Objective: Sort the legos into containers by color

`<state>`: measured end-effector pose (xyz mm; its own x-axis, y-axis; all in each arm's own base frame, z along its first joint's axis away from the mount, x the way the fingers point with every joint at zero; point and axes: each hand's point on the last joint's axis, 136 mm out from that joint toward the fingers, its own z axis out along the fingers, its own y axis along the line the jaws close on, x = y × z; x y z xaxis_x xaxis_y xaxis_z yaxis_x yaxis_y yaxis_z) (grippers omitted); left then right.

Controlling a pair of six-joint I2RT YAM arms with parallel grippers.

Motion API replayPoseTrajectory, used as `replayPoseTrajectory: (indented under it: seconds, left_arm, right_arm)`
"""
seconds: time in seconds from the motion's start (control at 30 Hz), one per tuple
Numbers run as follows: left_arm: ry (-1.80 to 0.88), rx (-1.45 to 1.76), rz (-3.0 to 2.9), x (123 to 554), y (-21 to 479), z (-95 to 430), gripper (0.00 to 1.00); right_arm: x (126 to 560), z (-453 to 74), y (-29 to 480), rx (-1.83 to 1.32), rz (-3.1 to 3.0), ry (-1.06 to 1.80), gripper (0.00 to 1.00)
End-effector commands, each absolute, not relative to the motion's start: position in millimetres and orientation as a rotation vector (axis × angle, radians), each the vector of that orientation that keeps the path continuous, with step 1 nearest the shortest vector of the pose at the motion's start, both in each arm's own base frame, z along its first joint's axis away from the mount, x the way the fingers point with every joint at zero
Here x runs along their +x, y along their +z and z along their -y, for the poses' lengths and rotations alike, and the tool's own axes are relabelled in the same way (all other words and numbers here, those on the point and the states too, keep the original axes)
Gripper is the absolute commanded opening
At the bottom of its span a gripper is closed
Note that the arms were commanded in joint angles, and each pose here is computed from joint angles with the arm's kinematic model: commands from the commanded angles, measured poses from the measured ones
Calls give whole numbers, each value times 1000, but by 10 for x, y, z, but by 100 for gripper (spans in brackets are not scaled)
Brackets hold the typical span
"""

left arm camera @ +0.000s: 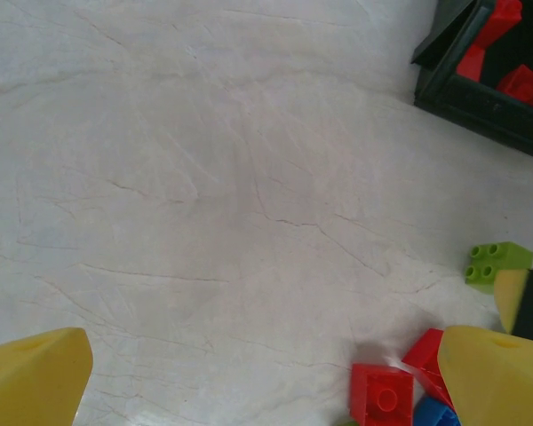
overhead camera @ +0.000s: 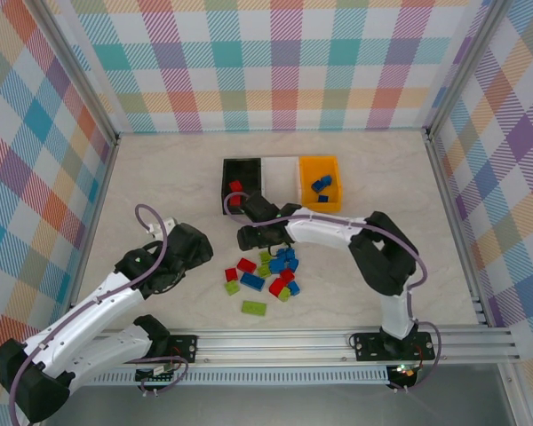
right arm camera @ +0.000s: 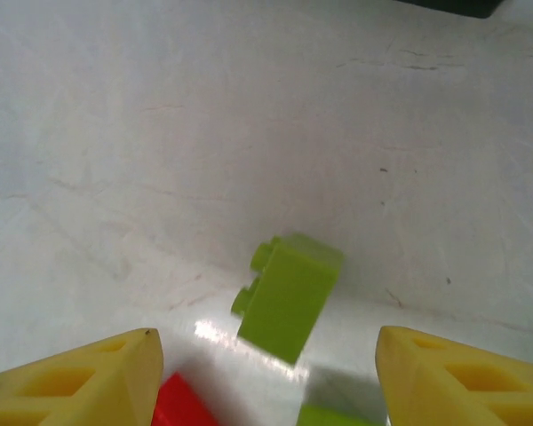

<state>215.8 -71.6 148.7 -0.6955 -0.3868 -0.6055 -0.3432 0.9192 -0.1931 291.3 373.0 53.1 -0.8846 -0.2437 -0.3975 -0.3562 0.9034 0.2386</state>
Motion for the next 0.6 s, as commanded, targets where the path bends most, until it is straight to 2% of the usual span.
replayPoseTrajectory:
  seconds: [0.0,0.23,0.4,0.57]
  left_arm:
    - [-34,-519,-2400,2120,1458,634,100]
    - [-45,-498,-2414,2126,1421,670,100]
    - [-54,-491,-2419,2134,1411,696,100]
    - [-78,-479,-2420,2156,1429,738,100]
  right_arm:
    - [2984,-3714,457,-371,-2726,350,62]
    - [3016,-3716,305,-367,-2751,299,49]
    - [3041,-3695,307,-375,-2738,279,34]
    - [3037,-3691,399,-370,-2722,299,28]
